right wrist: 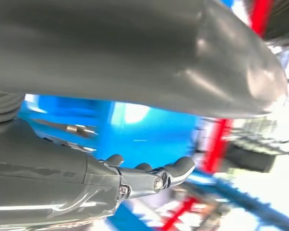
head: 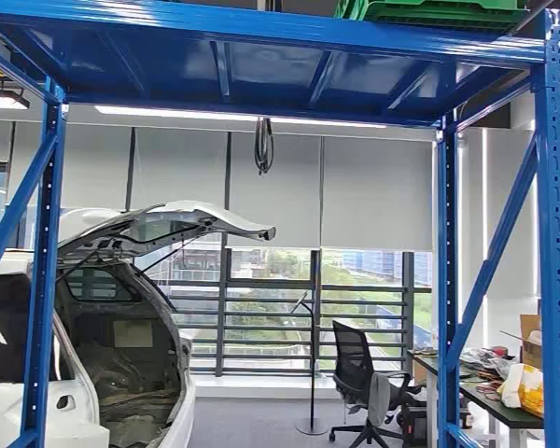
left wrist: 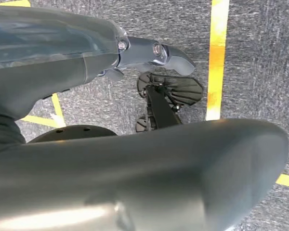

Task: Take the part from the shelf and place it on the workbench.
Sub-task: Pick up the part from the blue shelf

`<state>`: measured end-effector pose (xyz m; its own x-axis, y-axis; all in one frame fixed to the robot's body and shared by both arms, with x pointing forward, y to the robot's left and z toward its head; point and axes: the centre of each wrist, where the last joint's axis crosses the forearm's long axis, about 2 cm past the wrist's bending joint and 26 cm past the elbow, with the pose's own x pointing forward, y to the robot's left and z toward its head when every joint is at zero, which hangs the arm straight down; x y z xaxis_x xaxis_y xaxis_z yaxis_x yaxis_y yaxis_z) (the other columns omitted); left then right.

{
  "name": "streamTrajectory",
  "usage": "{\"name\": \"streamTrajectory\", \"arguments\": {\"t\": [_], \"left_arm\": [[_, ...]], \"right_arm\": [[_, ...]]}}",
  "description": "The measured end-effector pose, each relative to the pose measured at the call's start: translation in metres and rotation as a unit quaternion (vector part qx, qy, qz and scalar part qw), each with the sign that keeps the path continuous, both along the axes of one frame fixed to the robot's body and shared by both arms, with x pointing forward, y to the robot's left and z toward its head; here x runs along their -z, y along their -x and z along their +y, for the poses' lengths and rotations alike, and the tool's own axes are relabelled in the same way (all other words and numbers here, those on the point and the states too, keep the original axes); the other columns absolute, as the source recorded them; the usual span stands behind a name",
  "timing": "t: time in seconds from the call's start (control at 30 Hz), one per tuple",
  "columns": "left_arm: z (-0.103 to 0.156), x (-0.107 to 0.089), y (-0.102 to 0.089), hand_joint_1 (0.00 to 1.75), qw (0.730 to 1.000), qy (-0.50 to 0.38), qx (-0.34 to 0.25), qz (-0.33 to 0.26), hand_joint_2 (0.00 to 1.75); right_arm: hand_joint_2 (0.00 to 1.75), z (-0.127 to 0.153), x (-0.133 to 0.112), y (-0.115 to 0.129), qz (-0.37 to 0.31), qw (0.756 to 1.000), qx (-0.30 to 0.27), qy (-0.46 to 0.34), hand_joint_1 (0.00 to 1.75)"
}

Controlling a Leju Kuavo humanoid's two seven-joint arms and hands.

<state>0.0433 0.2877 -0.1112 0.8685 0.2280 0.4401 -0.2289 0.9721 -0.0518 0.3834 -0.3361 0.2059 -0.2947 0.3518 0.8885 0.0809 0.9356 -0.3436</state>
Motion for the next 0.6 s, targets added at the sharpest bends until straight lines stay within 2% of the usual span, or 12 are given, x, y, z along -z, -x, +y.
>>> {"name": "streamTrajectory", "arguments": {"t": [0.07, 0.3, 0.47, 0.6], "left_arm": [[0.0, 0.0, 0.0, 0.0, 1.0, 0.0, 0.001, 0.001, 0.0], [-0.004, 0.0, -0.002, 0.0, 1.0, 0.002, 0.009, 0.006, 0.0], [-0.007, 0.0, -0.003, 0.0, 1.0, 0.004, 0.015, 0.009, 0.0], [-0.009, 0.0, -0.004, 0.0, 1.0, 0.005, 0.02, 0.01, 0.0]], "right_arm": [[0.0, 0.005, -0.013, -0.005, -0.015, 1.0, -0.01, 0.011, 0.0], [0.0, 0.044, -0.097, -0.024, -0.111, 0.988, -0.07, 0.08, 0.0], [0.0, 0.073, -0.148, -0.027, -0.166, 0.971, -0.111, 0.128, 0.0], [0.0, 0.091, -0.178, -0.025, -0.197, 0.957, -0.14, 0.162, 0.0]]}}
